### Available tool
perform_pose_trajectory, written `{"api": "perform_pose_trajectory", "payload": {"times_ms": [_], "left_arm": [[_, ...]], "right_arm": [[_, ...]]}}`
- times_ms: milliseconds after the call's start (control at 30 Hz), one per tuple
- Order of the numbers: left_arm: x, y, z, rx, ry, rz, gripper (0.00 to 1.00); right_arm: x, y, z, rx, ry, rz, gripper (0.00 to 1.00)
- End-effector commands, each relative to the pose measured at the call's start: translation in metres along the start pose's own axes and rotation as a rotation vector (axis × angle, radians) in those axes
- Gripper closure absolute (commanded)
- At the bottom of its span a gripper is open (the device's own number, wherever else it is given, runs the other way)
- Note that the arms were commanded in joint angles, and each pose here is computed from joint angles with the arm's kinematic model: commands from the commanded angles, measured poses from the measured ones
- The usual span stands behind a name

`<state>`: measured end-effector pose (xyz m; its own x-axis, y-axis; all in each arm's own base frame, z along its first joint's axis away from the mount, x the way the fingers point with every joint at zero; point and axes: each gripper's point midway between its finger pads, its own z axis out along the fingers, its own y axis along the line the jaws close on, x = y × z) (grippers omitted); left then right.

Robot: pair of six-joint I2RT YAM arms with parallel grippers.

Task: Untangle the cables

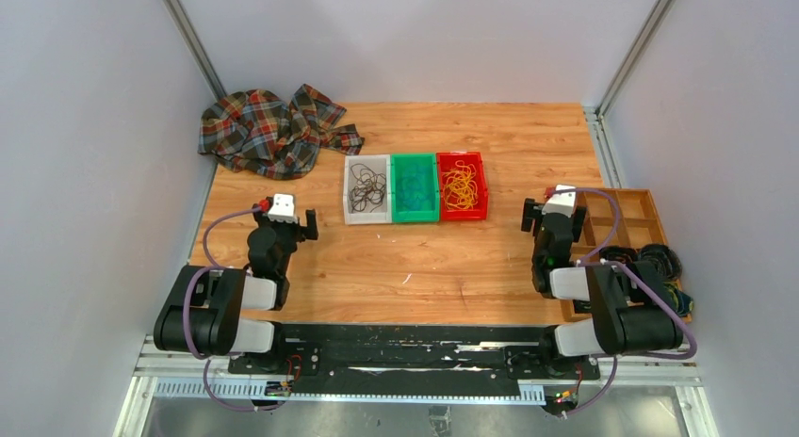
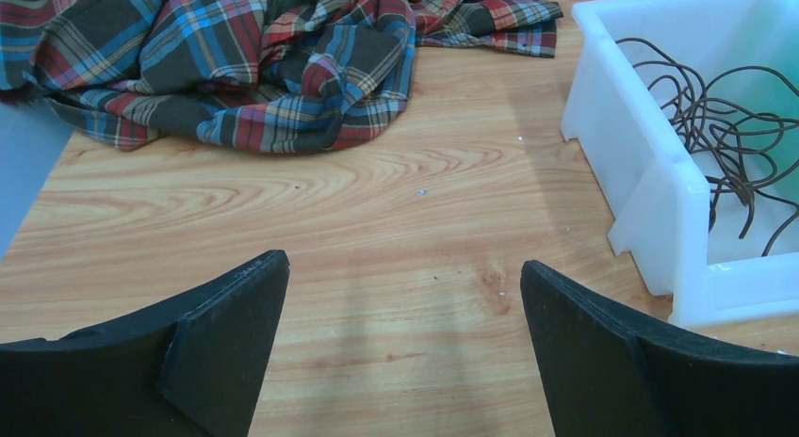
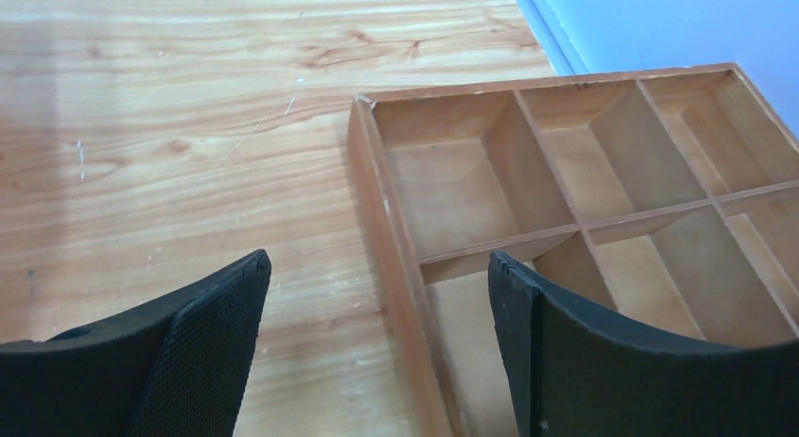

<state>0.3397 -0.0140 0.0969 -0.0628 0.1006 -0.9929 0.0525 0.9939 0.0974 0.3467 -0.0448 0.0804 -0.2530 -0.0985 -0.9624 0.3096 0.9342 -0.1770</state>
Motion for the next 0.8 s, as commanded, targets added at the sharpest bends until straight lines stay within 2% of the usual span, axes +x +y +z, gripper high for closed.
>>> {"api": "perform_pose_trajectory", "payload": {"times_ms": [0, 100, 233, 333, 767], "left_arm": [[-0.011, 0.001, 0.008, 0.013, -0.026, 0.016, 0.02], [-0.008, -0.002, 0.017, 0.033, 0.025, 0.019, 0.02], [-0.009, 0.003, 0.018, 0.005, 0.019, 0.011, 0.02], [-0.006, 0.016, 0.02, -0.083, 0.046, -0.024, 0.02], [-0.006, 0.017, 0.019, -0.087, 0.045, -0.025, 0.02]], "right_arm": [[0.003, 0.01, -0.005, -0.054, -0.034, -0.041, 0.15], [0.004, 0.007, -0.003, -0.03, -0.032, -0.037, 0.14], [0.004, 0.007, -0.004, -0.031, -0.034, -0.036, 0.14], [0.004, 0.007, -0.004, -0.032, -0.034, -0.035, 0.13], [0.004, 0.008, -0.002, -0.035, -0.031, -0.034, 0.12]]}}
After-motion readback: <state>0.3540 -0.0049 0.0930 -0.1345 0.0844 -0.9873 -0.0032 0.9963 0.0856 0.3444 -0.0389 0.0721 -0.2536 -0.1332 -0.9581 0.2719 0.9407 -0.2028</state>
